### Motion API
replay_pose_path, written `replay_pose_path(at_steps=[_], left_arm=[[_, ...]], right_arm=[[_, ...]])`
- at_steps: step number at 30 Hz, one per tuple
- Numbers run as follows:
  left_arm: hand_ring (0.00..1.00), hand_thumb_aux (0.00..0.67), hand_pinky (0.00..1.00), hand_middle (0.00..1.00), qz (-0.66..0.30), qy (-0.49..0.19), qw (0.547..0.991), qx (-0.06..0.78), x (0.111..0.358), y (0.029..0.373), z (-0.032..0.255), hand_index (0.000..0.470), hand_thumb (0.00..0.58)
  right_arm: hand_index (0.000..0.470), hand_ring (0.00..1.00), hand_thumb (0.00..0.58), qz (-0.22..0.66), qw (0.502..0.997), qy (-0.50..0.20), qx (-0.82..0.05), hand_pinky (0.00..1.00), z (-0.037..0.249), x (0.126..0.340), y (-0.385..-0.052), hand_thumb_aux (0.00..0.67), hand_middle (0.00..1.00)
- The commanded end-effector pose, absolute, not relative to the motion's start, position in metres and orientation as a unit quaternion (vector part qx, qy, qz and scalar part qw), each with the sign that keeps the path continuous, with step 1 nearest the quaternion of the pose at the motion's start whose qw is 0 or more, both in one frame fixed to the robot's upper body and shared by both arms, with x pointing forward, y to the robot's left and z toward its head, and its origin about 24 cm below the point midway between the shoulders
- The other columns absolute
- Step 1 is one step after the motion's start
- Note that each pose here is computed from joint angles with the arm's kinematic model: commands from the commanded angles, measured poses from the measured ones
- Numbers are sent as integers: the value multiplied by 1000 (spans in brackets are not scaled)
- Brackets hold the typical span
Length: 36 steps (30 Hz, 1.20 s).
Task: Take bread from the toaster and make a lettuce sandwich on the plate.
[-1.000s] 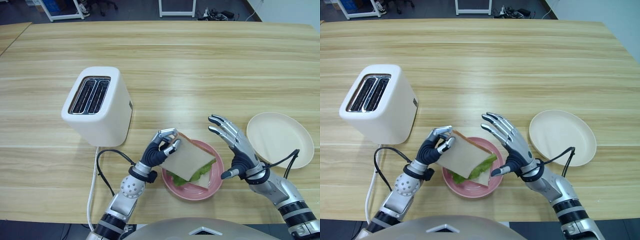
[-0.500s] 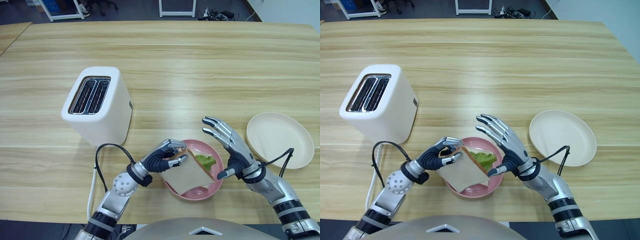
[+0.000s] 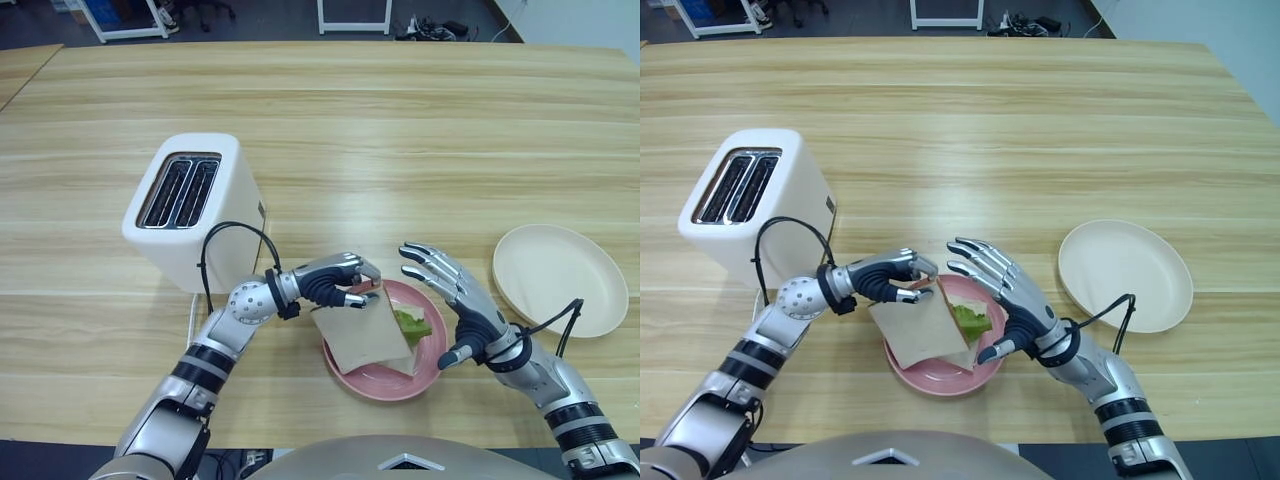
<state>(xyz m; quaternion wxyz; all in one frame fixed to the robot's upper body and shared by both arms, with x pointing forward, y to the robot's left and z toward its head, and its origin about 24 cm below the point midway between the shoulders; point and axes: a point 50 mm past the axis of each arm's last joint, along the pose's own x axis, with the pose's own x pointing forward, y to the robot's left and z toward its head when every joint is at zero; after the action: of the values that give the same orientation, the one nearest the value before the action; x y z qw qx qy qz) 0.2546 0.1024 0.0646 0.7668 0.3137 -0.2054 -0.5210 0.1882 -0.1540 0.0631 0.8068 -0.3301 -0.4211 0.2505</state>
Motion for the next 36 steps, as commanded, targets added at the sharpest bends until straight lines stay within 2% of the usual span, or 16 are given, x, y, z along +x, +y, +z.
replay_pose_path(at_steps=[1, 6, 14, 15, 16, 17, 19, 21, 22, 23, 24, 25, 28, 36], left_arm=[[1000, 670, 1000, 1000, -552, -181, 751, 314, 255, 93, 49, 470, 580], [1000, 670, 1000, 1000, -544, -175, 752, 329, 263, 82, 38, 470, 580], [1000, 670, 1000, 1000, -545, -183, 748, 333, 268, 65, 32, 470, 580], [1000, 633, 1000, 1000, -550, -183, 743, 336, 267, 63, 31, 444, 578], [1000, 499, 1000, 1000, -555, -182, 737, 340, 266, 61, 29, 350, 542], [1000, 441, 1000, 1000, -560, -181, 732, 343, 265, 60, 27, 310, 512], [1000, 360, 1000, 1000, -566, -178, 724, 351, 264, 57, 23, 253, 456], [1000, 334, 1000, 1000, -566, -176, 721, 358, 265, 56, 21, 234, 434], [1000, 250, 1000, 1000, -564, -175, 722, 361, 266, 57, 20, 175, 352], [1000, 137, 1000, 1000, -562, -175, 722, 365, 267, 57, 20, 96, 212], [1000, 79, 1000, 1000, -560, -175, 722, 366, 267, 56, 19, 55, 128], [1000, 8, 1000, 1000, -556, -177, 722, 370, 268, 56, 19, 6, 14], [1000, 0, 1000, 1000, -545, -179, 723, 385, 270, 55, 18, 0, 0], [992, 0, 992, 992, -472, -206, 752, 412, 288, 61, 30, 0, 0]], right_arm=[[0, 0, 0, 258, 808, -419, -325, 0, 64, 186, -154, 0, 0], [0, 0, 0, 270, 806, -416, -323, 0, 63, 184, -153, 0, 0], [0, 0, 0, 403, 776, -388, -292, 0, 59, 157, -154, 0, 0], [0, 0, 0, 419, 772, -378, -294, 0, 58, 155, -156, 0, 0], [0, 0, 0, 432, 767, -369, -297, 0, 57, 153, -158, 0, 0], [0, 0, 0, 443, 764, -360, -302, 0, 56, 152, -160, 0, 0], [0, 0, 0, 461, 757, -341, -312, 0, 55, 149, -164, 0, 0], [0, 0, 0, 471, 755, -317, -328, 0, 51, 150, -166, 0, 0], [0, 0, 0, 473, 756, -295, -344, 0, 45, 152, -168, 0, 0], [0, 0, 0, 472, 757, -275, -359, 0, 39, 154, -170, 0, 0], [0, 0, 0, 471, 758, -251, -375, 0, 33, 156, -172, 0, 0], [0, 0, 0, 470, 758, -227, -391, 0, 26, 157, -173, 0, 0], [0, 0, 0, 475, 746, -173, -433, 0, 10, 157, -179, 0, 0], [0, 0, 0, 486, 706, -102, -504, 0, -3, 153, -196, 0, 0]])
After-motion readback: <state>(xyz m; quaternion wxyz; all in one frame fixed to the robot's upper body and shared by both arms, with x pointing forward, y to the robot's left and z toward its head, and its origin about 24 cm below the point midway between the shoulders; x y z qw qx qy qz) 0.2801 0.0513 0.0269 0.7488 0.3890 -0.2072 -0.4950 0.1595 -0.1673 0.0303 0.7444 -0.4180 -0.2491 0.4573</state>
